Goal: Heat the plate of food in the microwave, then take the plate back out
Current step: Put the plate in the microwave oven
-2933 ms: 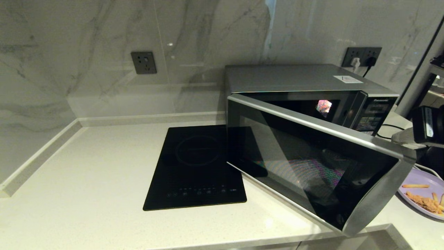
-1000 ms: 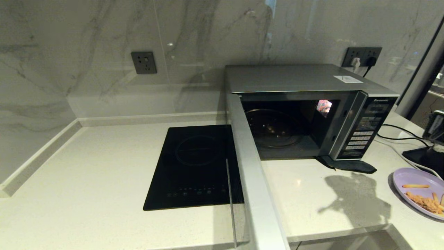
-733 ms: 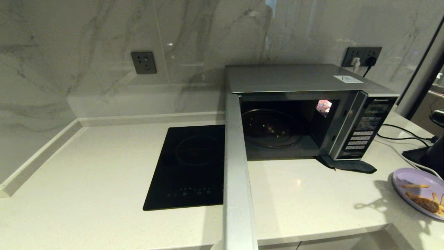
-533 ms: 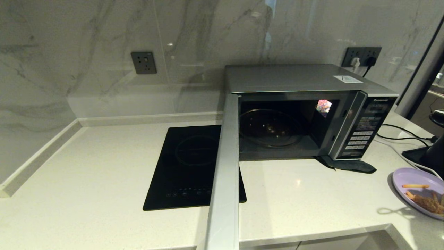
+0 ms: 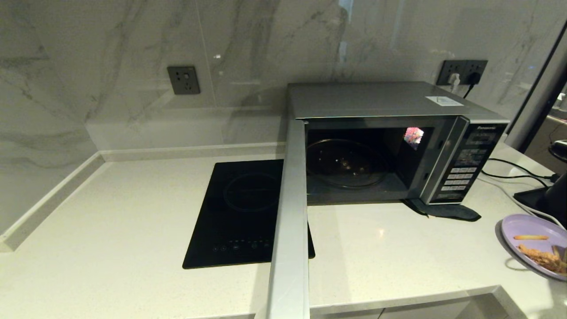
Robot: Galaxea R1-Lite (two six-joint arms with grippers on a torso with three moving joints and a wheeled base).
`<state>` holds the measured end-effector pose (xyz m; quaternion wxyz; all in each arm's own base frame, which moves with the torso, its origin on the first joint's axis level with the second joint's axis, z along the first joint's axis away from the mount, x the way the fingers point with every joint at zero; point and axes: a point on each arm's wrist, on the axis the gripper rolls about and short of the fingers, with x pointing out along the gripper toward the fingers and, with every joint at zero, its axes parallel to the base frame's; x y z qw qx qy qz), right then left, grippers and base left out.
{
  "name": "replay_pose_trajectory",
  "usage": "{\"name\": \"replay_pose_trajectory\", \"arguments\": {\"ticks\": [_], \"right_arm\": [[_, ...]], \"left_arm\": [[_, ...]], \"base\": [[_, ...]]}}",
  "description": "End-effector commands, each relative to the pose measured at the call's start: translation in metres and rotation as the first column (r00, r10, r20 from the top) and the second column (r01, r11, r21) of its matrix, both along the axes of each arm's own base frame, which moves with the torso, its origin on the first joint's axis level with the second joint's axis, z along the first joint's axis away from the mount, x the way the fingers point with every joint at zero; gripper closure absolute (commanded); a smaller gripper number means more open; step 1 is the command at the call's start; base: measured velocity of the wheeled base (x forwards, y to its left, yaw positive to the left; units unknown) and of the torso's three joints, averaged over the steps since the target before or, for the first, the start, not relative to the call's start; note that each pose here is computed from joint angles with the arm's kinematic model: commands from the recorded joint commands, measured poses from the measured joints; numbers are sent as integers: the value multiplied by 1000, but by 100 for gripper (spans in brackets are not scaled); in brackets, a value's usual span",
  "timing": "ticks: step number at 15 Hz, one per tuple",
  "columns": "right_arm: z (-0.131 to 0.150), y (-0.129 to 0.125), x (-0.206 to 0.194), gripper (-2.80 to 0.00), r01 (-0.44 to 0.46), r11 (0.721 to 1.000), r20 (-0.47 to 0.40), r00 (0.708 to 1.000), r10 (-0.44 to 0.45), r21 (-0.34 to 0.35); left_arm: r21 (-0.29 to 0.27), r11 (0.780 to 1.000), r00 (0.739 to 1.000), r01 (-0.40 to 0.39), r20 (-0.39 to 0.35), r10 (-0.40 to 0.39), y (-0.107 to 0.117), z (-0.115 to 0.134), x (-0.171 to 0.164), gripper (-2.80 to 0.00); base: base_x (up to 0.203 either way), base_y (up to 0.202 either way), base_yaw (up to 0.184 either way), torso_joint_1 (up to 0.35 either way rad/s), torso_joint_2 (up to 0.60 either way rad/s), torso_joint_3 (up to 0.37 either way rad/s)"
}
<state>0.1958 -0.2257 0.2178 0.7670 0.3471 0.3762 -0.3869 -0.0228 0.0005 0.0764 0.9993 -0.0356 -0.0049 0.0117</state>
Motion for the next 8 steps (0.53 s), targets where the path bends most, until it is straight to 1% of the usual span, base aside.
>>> {"name": "replay_pose_trajectory", "arguments": {"ticks": [1,3,5,8], "right_arm": [[-25,-20,13,-280,20,997,-38,999,-17,72],[-32,-29,20,-280,67,992,-32,997,-64,103],[-39,-33,23,-280,76,990,-44,996,-72,118],[-56,-39,28,-280,103,982,-77,993,-92,160]], "left_arm": [[-1,1000,1000,-1,-1,1,0,0,0,0],[-1,1000,1000,-1,-1,1,0,0,0,0],[-1,1000,1000,-1,-1,1,0,0,0,0],[-1,1000,1000,-1,-1,1,0,0,0,0]], "base": [[0,0,0,0,0,0],[0,0,0,0,0,0],[0,0,0,0,0,0],[0,0,0,0,0,0]]}}
